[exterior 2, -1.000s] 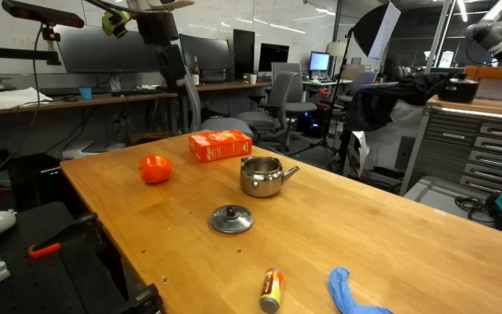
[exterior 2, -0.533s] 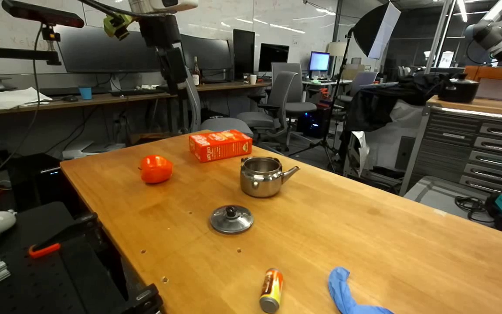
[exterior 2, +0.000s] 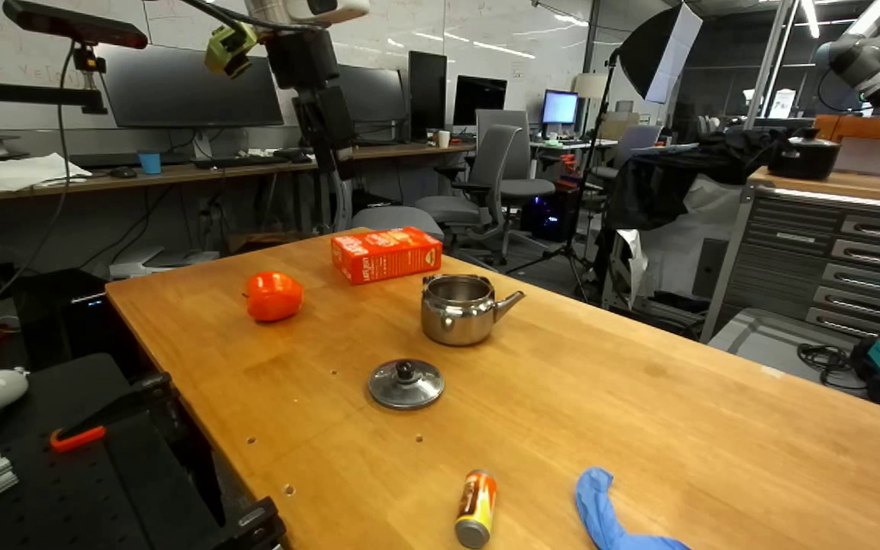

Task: Put the silver lid on the silver pot

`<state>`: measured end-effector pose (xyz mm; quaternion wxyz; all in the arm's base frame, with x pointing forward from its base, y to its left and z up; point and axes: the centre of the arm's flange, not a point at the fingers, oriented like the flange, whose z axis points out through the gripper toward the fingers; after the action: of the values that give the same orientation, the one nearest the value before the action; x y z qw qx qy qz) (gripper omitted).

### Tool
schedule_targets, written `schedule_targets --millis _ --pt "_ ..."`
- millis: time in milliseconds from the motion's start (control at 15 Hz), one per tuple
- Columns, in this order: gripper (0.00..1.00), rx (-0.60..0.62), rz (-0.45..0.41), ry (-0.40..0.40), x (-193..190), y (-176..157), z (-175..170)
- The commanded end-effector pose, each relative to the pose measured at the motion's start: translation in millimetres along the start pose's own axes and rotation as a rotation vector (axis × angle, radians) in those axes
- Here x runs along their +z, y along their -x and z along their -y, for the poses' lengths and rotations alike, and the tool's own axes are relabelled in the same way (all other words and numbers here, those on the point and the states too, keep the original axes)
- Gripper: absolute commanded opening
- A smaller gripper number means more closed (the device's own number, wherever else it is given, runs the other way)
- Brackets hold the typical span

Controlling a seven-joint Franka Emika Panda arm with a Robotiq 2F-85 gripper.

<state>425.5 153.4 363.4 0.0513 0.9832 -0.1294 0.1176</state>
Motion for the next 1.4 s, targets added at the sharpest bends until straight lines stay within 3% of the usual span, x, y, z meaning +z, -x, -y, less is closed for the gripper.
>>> schedule_targets --millis 0,600,933,1333 --pt "1.00 -0.043 0.008 -0.018 14.5 -20.9 -10.0" --pt "1.00 -0.085 0.105 -0.102 70.9 -42.0 -49.9" --pt "1.00 -0.055 0.167 -0.095 101.3 -42.7 -61.2" --pt "1.00 0.013 0.180 -0.081 124.9 -41.4 -76.2"
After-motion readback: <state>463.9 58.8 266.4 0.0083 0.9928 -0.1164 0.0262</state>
